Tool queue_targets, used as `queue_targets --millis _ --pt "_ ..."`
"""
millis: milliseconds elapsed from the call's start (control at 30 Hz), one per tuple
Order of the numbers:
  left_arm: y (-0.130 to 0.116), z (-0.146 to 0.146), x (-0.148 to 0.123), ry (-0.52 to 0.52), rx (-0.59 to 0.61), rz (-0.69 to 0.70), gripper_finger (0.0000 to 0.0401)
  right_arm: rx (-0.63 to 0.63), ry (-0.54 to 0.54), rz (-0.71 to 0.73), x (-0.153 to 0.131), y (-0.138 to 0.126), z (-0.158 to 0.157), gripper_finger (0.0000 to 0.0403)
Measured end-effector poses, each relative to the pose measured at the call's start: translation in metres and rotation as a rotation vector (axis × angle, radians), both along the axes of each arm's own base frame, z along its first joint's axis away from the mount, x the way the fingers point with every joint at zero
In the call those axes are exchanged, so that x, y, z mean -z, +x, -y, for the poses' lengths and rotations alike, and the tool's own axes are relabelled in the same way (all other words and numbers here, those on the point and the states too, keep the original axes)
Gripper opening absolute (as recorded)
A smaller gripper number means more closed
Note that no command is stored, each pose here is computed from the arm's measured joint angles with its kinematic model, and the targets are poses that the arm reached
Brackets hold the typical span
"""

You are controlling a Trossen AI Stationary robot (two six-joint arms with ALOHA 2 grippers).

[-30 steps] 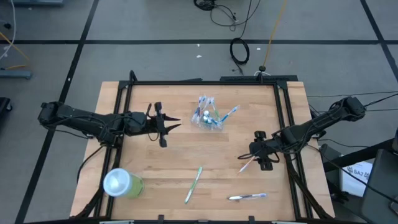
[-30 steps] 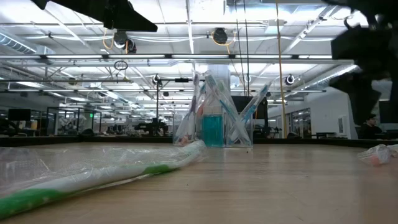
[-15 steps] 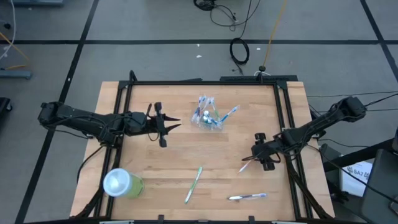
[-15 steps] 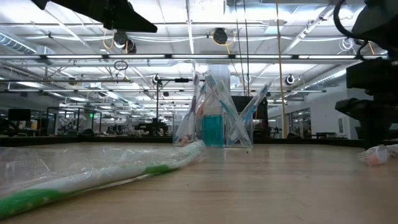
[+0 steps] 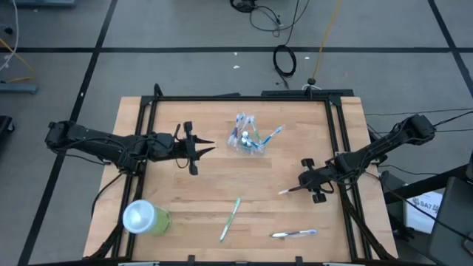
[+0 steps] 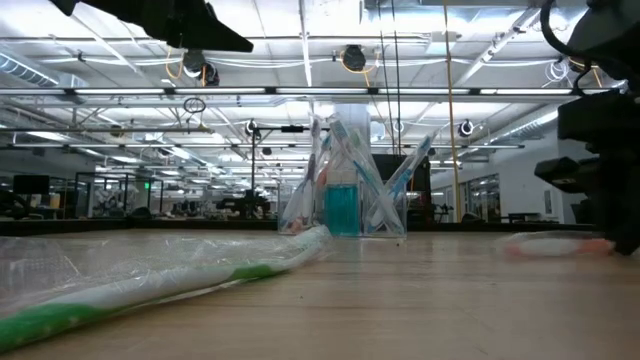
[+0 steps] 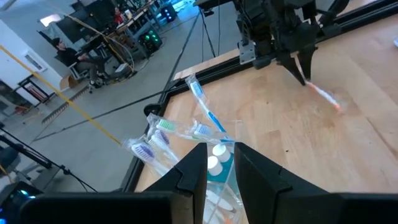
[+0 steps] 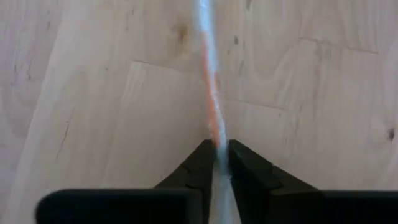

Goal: Pick & Place toothbrushing station
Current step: Put the orange toothbrush into the transparent organizer

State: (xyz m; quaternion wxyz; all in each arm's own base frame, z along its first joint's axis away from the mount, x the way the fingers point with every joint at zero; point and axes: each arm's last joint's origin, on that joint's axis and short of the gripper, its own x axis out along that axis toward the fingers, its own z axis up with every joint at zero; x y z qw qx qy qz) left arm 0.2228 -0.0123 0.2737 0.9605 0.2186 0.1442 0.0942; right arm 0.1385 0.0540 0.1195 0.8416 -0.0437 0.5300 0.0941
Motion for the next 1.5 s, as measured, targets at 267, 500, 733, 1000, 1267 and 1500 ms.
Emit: queue_targets --millis 267,500,733,1000,1267,1500 --pt "0.0 0.0 0.0 0.023 0.006 -0.005 0.0088 -0.055 -0.003 0.12 -0.017 0.016 -0.006 0.0015" --pt "0.0 0.0 0.0 0.023 0.006 -0.006 0.0088 -0.262 -0.329 0.411 -0.084 0.052 -0.014 0.0014" --pt "0.0 0.0 0.0 0.024 0.007 -0.006 0.0088 -0.414 -0.814 0.543 -0.148 0.071 -0.008 0.0015" --pt "0.0 0.0 0.0 0.024 0.007 -0.005 0.0088 -0.552 -1.1 0.35 -0.164 0.097 0.013 0.0015" --pt "0.0 0.0 0.0 0.018 0.006 -0.006 0.0088 -0.604 -1.335 -0.095 -0.155 0.115 0.039 0.0012" --pt "0.0 0.0 0.001 0.006 0.006 -0.008 0.0088 -0.682 -1.409 -0.316 -0.145 0.118 0.058 0.001"
